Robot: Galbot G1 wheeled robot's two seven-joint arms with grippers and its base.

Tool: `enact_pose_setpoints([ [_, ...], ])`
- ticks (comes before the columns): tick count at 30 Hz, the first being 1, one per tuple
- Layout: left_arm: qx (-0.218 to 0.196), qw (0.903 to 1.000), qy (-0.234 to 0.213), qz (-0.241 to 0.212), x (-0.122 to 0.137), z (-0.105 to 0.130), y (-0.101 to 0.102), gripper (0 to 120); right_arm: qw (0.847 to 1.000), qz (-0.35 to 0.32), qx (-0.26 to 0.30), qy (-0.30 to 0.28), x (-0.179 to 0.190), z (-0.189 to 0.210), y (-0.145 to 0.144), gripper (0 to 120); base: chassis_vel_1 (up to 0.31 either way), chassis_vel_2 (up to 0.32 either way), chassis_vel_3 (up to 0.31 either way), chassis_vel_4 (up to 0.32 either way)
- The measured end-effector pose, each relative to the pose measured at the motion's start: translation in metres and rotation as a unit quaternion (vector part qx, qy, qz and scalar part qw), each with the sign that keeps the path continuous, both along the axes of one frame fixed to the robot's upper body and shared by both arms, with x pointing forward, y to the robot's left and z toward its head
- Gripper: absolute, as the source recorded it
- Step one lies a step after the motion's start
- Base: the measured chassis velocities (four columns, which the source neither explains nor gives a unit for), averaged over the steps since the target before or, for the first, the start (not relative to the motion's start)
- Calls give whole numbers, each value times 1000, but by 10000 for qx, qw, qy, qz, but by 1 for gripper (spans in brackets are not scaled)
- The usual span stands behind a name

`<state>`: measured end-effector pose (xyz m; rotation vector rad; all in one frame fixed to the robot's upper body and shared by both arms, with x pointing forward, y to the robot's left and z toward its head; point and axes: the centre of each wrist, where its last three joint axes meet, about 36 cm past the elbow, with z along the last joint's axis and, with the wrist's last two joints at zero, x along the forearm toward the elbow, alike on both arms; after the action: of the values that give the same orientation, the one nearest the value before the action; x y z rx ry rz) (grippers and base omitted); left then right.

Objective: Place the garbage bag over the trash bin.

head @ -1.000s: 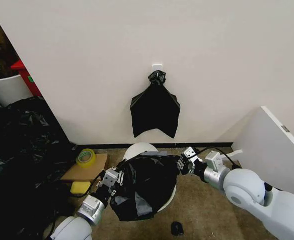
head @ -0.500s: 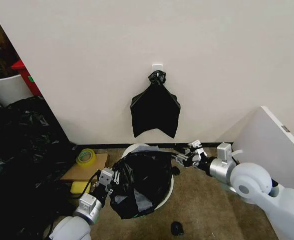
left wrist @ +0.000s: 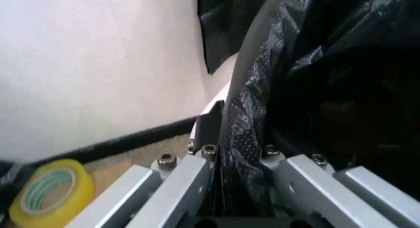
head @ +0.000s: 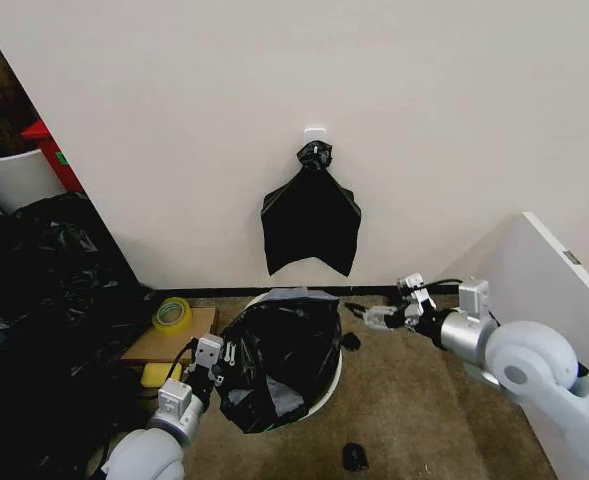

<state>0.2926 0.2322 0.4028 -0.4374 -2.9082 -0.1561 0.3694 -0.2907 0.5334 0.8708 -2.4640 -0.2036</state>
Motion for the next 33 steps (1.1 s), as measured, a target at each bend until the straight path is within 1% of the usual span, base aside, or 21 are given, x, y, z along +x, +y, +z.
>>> enact_pose_setpoints([
  [1,-43,10000,43,40,0,1,-1,1,9999,-36,141,21,-3,2,0,100,0,0,0,0],
  [2,-43,10000,43,40,0,1,-1,1,9999,-36,141,21,-3,2,0,100,0,0,0,0],
  [4,-266,9991,233,216,0,5,-4,1,9984,-132,536,76,-19,7,3,100,0,0,0,0],
  [5,-332,9987,288,259,0,6,-5,1,9979,-147,616,114,-25,7,6,100,0,0,0,0],
  [6,-332,9987,288,259,0,6,-5,1,9979,-147,616,114,-25,7,6,100,0,0,0,0],
  [8,-578,9964,486,376,-1,11,-10,1,9969,-292,698,209,-42,-3,16,100,0,0,0,0],
  [11,-670,9954,553,412,0,14,-12,1,9962,-412,710,288,-49,-11,21,100,0,0,0,0],
  [16,-740,9947,581,414,0,18,-13,1,9949,-491,792,391,-60,-20,34,100,0,0,0,0],
  [18,-745,9946,585,415,0,18,-14,1,9953,-456,771,381,-63,-22,39,96,0,0,0,0],
  [19,-745,9946,585,415,0,18,-14,1,9953,-456,771,381,-63,-22,39,96,0,0,0,0],
  [21,-762,9945,594,411,-2,19,-15,1,9955,-360,771,405,-66,-23,47,85,0,0,0,0],
  [22,-762,9945,594,411,-2,19,-15,1,9955,-360,771,405,-66,-23,47,85,0,0,0,0],
  [24,-768,9944,598,413,-4,19,-15,1,9956,-268,784,432,-69,-25,54,74,0,0,0,0],
  [25,-770,9943,600,416,-4,19,-15,1,9956,-227,799,443,-71,-26,57,71,0,0,0,0],
  [26,-770,9943,600,416,-4,19,-15,1,9956,-227,799,443,-71,-26,57,71,0,0,0,0],
  [29,-775,9942,615,421,-7,20,-15,1,9957,-154,796,451,-73,-28,64,58,0,0,0,0],
  [30,-775,9942,615,421,-7,20,-15,1,9957,-154,796,451,-73,-28,64,58,0,0,0,0],
  [33,-780,9942,602,426,-8,21,-14,1,9959,-207,774,427,-73,-28,67,41,0,0,0,0],
])
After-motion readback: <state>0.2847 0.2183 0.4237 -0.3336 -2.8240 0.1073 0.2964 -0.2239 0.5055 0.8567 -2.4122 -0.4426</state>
